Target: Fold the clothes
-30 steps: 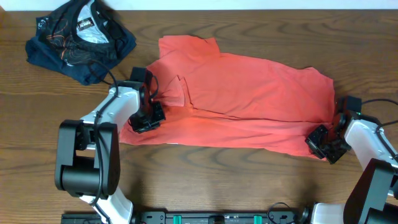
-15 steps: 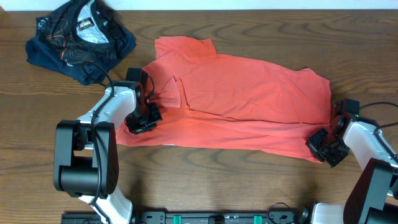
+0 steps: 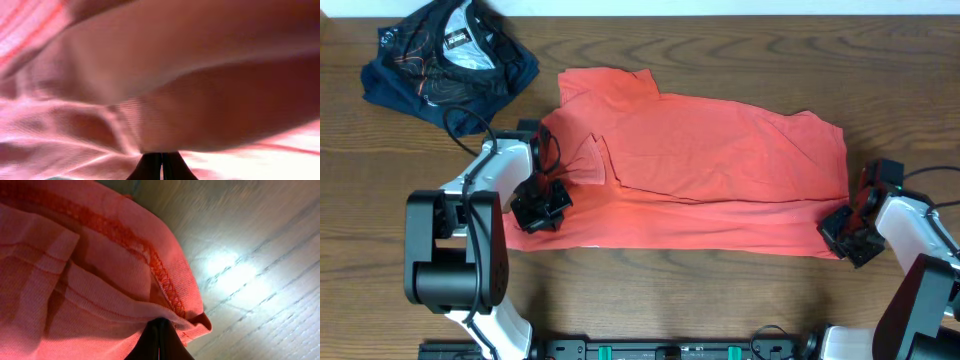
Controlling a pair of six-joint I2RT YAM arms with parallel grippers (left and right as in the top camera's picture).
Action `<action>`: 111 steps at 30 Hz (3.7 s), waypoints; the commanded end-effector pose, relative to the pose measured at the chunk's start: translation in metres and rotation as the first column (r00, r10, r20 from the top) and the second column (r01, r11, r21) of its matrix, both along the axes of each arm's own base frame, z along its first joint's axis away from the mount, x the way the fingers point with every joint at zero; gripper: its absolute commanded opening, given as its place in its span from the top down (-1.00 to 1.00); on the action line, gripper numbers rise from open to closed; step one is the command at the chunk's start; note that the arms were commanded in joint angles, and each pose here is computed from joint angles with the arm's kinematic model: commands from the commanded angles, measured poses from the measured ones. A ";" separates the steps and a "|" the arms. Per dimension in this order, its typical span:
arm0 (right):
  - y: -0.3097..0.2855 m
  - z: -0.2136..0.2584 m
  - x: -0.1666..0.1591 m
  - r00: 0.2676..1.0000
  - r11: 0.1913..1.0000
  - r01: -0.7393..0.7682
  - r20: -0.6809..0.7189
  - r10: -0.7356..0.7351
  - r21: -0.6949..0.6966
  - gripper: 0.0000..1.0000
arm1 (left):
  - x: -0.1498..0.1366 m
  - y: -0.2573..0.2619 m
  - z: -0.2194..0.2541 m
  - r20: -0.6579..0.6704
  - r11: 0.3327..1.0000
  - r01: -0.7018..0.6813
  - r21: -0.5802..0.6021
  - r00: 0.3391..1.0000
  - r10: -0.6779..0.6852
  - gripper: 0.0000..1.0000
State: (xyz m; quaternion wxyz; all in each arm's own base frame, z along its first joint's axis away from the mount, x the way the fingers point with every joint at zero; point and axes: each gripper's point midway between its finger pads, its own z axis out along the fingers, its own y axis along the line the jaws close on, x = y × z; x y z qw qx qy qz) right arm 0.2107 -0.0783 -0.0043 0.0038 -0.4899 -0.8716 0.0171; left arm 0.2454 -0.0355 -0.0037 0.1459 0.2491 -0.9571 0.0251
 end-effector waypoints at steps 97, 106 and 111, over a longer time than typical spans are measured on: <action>-0.003 -0.008 -0.014 0.998 0.986 -0.017 0.056 0.008 0.166 0.92 | -0.015 -0.024 0.054 0.286 0.997 0.077 0.011 0.955 -0.077 -0.96; -0.023 -0.011 -0.031 0.997 0.996 0.075 -0.035 -0.074 0.040 0.96 | -0.015 -0.024 0.054 0.286 0.997 0.077 0.011 0.955 -0.077 -0.96; -0.044 0.003 -0.039 0.988 0.991 0.108 -0.105 -0.115 -0.074 0.97 | -0.012 -0.025 0.054 0.296 0.997 0.077 0.009 0.952 -0.076 -0.96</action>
